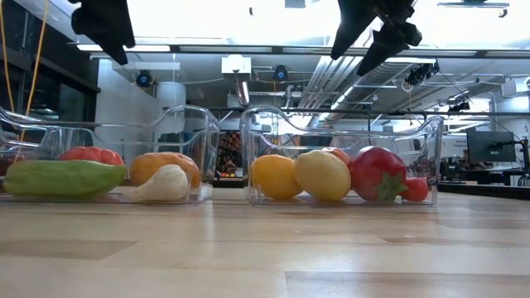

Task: Sort produce into baskets
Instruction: Put the green lime into the left transparent bin

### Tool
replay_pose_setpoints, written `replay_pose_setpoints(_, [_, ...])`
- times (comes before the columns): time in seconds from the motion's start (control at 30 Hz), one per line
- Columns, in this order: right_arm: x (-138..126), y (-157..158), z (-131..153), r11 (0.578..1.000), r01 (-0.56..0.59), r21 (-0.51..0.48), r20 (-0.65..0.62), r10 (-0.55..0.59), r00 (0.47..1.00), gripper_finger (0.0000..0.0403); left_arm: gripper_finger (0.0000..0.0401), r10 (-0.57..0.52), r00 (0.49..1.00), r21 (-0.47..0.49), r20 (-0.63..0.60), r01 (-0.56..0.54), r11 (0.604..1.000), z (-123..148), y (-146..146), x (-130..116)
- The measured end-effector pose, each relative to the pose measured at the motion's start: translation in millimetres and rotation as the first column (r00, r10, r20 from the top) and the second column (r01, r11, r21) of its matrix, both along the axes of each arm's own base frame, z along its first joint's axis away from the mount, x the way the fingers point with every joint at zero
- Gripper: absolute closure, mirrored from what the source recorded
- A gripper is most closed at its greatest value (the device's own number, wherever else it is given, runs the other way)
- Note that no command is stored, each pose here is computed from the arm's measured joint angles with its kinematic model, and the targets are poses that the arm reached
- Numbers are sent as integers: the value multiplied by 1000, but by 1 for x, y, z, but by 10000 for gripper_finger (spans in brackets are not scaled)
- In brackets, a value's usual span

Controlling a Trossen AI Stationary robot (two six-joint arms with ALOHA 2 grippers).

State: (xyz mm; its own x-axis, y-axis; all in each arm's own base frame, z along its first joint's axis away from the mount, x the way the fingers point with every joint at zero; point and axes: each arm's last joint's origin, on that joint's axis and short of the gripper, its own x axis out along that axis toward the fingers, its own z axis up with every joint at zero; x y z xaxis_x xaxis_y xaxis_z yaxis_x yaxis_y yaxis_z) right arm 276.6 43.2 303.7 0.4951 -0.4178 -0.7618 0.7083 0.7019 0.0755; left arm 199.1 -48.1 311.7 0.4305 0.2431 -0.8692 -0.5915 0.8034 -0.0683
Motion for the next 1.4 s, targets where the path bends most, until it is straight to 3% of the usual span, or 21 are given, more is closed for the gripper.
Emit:
replay_pose_setpoints(0.13, [0,0,0,1000,6,-12,2,-6,1000,53,158,-10,1000,3,10,10,1000,0,-7,-2])
replay_pose_setpoints(0.37, [0,0,0,1000,26,1,13,-26,1000,53,158,77,995,50,59,-80,996,1,-5,-1])
replay_pose_setpoints(0.53, [0,0,0,1000,26,1,13,-26,1000,53,158,202,976,7,85,-203,979,1,4,1])
replay_pose_setpoints(0.7, [0,0,0,999,33,6,16,-33,999,53,158,464,886,-190,29,-450,872,-23,10,5])
replay_pose_setpoints(0.83, [0,0,0,999,47,16,24,-47,999,53,158,574,819,-233,-10,-560,795,-64,8,12])
replay_pose_setpoints(0.97, [1,0,0,999,46,17,27,-47,999,53,158,708,707,-294,9,-674,677,-89,15,21])
replay_pose_setpoints(1.07, [1,0,0,999,45,17,30,-46,999,53,158,716,696,-303,56,-671,676,-96,21,31])
replay_pose_setpoints(1.23, [1,0,0,999,45,18,34,-46,998,53,158,680,724,-315,117,-623,717,-103,33,52])
replay_pose_setpoints(1.4, [1,0,0,999,45,18,36,-46,998,53,158,653,757,-290,25,-620,729,-120,40,59])
